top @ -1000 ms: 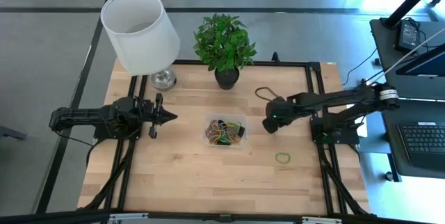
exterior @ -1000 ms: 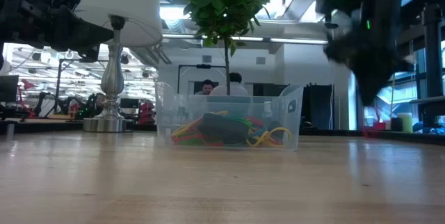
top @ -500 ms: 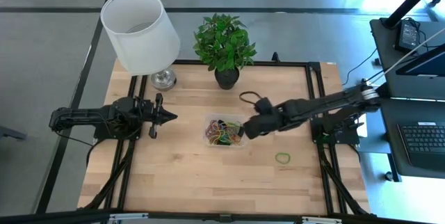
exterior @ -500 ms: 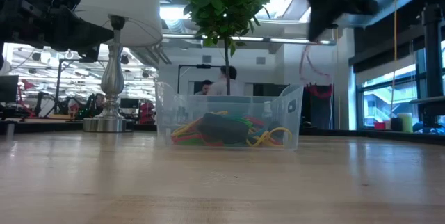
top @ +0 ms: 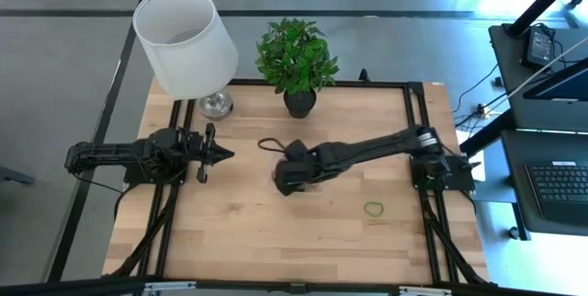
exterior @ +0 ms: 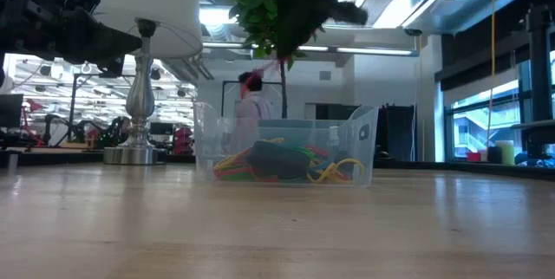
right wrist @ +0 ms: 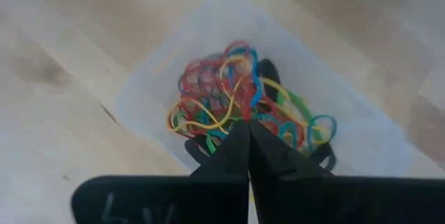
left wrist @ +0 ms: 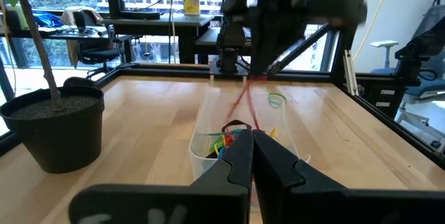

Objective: Pick and place rubber bands into bin
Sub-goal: Put the red rubber band into the transparent container, then put the green rubber band into the transparent container

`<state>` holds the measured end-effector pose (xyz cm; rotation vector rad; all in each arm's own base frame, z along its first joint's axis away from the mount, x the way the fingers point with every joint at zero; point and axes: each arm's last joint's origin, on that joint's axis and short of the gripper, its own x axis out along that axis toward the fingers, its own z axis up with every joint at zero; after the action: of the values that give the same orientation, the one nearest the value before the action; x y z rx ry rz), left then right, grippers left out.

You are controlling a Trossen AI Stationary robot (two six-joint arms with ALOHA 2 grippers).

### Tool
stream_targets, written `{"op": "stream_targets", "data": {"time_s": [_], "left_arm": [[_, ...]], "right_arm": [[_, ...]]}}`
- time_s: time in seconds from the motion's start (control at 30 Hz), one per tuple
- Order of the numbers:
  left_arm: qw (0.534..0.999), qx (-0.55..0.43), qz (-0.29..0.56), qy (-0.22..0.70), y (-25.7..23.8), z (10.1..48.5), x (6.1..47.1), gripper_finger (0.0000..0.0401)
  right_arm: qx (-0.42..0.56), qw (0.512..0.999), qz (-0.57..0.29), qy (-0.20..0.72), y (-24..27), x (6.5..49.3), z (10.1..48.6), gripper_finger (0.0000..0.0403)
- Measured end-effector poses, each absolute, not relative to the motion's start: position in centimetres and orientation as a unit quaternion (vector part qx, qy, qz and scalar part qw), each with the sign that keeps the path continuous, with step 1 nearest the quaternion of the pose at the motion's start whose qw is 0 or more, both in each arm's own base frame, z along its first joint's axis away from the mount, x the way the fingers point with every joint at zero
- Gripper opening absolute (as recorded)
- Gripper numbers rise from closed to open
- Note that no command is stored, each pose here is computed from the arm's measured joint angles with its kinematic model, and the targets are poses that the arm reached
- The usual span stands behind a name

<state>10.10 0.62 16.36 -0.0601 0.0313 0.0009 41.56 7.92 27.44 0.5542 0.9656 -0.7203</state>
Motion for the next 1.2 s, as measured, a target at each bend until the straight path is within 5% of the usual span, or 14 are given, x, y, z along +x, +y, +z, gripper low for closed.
{"op": "stream_targets", "data": {"time_s": [0.47, 0.97, 1.2], "left_arm": [[0.999, -0.030, 0.000, 0.016, 0.6, 16.4, 10.1, 0.0004], [0.999, -0.030, 0.000, 0.016, 0.6, 16.4, 10.1, 0.0004], [0.999, -0.030, 0.000, 0.016, 0.6, 16.4, 10.1, 0.0008]], "right_arm": [[0.238, 0.704, -0.362, 0.563, 6.5, 43.4, 19.3, 0.0021], [0.196, 0.667, -0.380, 0.611, 6.8, 40.5, 22.2, 0.0159], [0.120, 0.680, -0.390, 0.609, 9.0, 37.4, 25.6, 0.0174]]}}
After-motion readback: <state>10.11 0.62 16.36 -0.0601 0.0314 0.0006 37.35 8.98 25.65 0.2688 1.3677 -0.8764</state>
